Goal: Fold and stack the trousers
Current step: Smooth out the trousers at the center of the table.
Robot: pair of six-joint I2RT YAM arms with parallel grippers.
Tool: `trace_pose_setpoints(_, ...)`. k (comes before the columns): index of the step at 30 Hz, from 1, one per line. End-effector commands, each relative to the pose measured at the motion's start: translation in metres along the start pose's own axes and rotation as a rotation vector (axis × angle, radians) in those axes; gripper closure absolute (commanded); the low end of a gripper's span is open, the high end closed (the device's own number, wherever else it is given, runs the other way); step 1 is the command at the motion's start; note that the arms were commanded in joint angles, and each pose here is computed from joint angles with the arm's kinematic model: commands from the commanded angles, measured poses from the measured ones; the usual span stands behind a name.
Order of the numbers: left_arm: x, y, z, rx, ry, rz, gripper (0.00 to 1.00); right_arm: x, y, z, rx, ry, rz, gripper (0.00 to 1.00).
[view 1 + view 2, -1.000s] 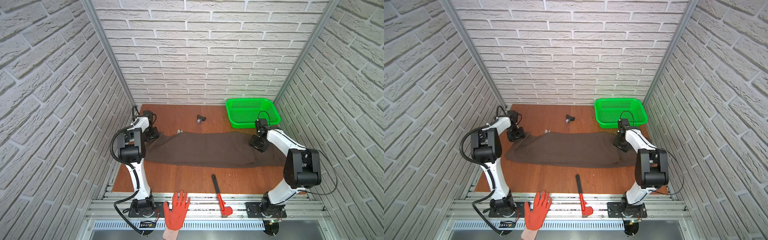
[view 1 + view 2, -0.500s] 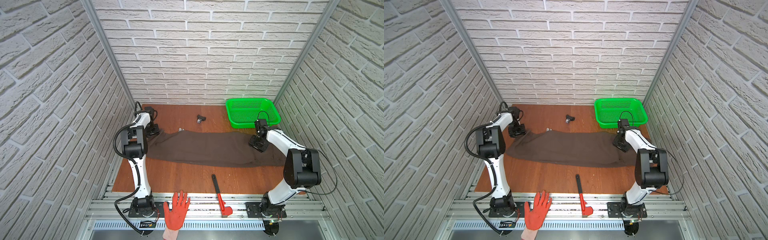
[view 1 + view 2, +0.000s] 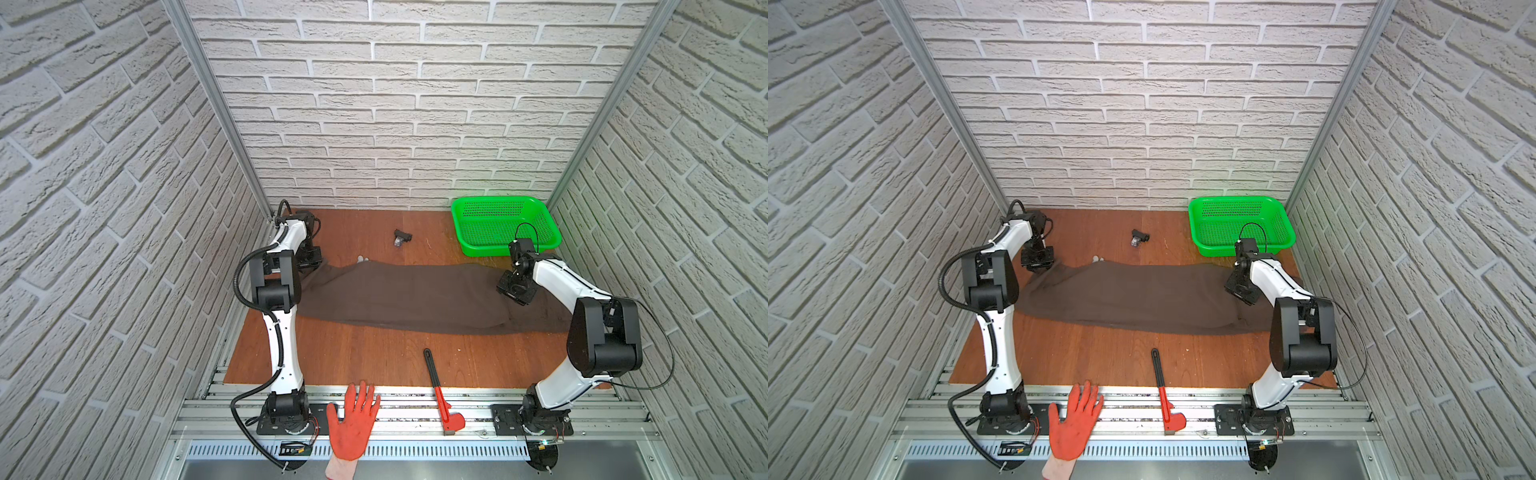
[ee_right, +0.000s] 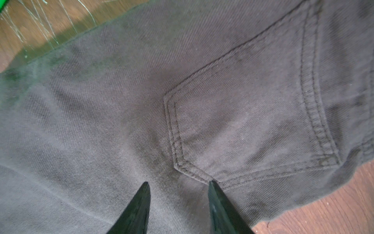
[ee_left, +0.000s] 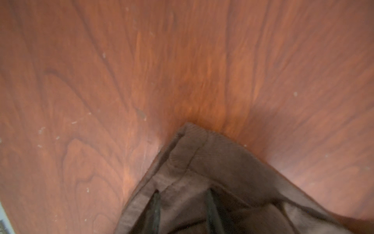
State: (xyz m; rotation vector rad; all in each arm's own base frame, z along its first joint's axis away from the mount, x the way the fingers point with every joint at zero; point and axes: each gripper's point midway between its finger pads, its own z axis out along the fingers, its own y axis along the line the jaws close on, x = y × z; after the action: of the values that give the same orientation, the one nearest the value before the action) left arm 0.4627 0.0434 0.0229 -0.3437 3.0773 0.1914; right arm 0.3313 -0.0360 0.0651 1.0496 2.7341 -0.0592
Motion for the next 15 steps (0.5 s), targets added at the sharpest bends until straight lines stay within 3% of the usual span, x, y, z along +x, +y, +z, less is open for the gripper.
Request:
trace_pose_setpoints(1, 0.051, 0.015, 0.055, -0.089, 0.231, 0.041, 0.73, 0.003, 0.001, 0.003, -0.007, 0.005, -0.007, 0.51)
trace_pose_setpoints(8, 0.055, 0.02, 0.052, -0.104, 0.205, 0.027, 0.98, 0.004, 0.0, 0.003, -0.002, 0.008, -0.02, 0.51)
trace_pose_setpoints(15, 0.042, 0.047, 0.033, -0.167, 0.114, -0.049, 1.0, 0.006, -0.013, 0.016, 0.018, 0.043, 0.013, 0.51)
